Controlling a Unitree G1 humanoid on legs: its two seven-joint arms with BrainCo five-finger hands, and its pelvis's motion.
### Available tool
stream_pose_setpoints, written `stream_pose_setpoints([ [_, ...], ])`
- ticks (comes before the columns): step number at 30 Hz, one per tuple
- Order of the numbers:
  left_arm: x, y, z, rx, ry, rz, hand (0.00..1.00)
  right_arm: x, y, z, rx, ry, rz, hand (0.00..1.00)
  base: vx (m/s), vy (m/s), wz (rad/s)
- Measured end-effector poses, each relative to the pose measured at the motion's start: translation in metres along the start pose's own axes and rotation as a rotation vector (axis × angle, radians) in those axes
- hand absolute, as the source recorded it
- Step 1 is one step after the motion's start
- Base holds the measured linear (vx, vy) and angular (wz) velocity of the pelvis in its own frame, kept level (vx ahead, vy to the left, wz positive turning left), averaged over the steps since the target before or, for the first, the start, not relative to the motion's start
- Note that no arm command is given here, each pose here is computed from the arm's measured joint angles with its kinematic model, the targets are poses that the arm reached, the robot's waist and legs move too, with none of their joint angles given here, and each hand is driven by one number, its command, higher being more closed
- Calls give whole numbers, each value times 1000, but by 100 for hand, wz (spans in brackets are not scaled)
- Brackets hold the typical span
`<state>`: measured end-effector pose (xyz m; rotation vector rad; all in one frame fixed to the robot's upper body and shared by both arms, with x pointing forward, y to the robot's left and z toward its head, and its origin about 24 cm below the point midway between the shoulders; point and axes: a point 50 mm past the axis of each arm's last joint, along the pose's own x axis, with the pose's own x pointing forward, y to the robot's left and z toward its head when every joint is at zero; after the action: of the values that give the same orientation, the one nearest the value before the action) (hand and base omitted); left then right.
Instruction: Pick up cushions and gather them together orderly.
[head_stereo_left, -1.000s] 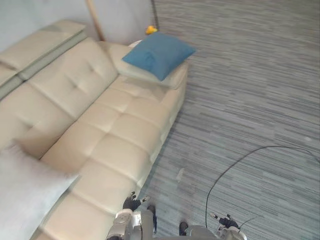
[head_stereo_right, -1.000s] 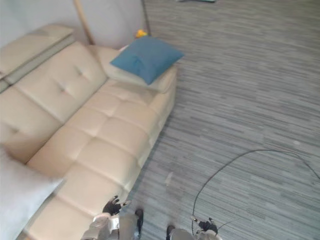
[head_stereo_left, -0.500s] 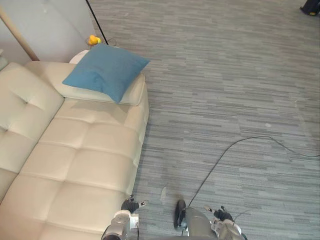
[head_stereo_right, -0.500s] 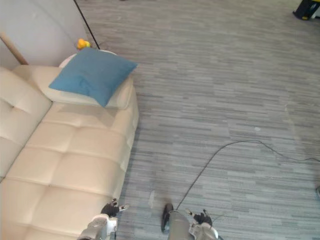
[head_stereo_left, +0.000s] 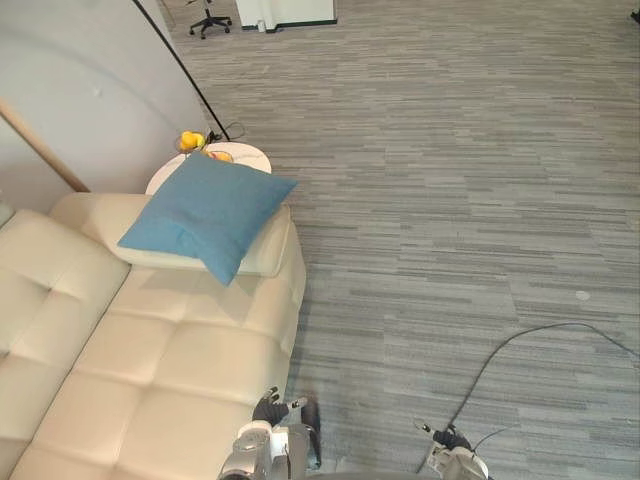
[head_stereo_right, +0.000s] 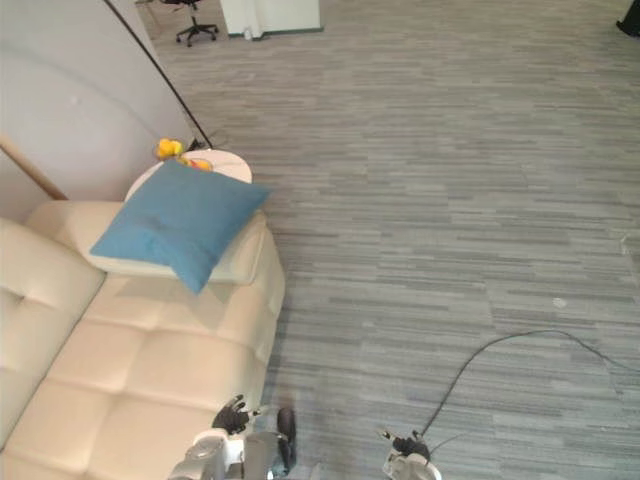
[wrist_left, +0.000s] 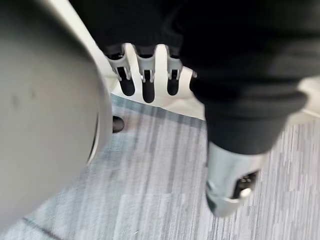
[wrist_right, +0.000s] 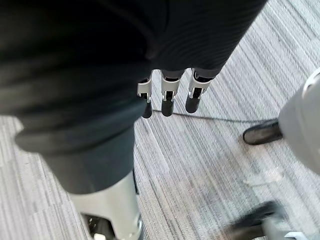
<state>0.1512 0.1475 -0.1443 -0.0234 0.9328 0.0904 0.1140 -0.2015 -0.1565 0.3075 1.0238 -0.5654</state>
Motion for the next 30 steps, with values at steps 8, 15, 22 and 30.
stream_pose_setpoints([
  [8, 0, 3, -3, 5, 29, 6, 0, -3, -5, -3, -70, -22, 13, 0, 531, 130, 13],
  [15, 0, 18, -12, 12, 76, 46, 0, -1, -10, -6, -27, 15, -9, 0, 435, -191, 45],
  [22, -2, -2, -16, -81, 80, 20, 0, 0, -30, -5, -20, 18, -67, 0, 330, -264, 68],
  [30, -3, -7, -13, -74, 55, -6, 0, -1, -24, -5, -45, 3, -44, 0, 158, -34, 82],
])
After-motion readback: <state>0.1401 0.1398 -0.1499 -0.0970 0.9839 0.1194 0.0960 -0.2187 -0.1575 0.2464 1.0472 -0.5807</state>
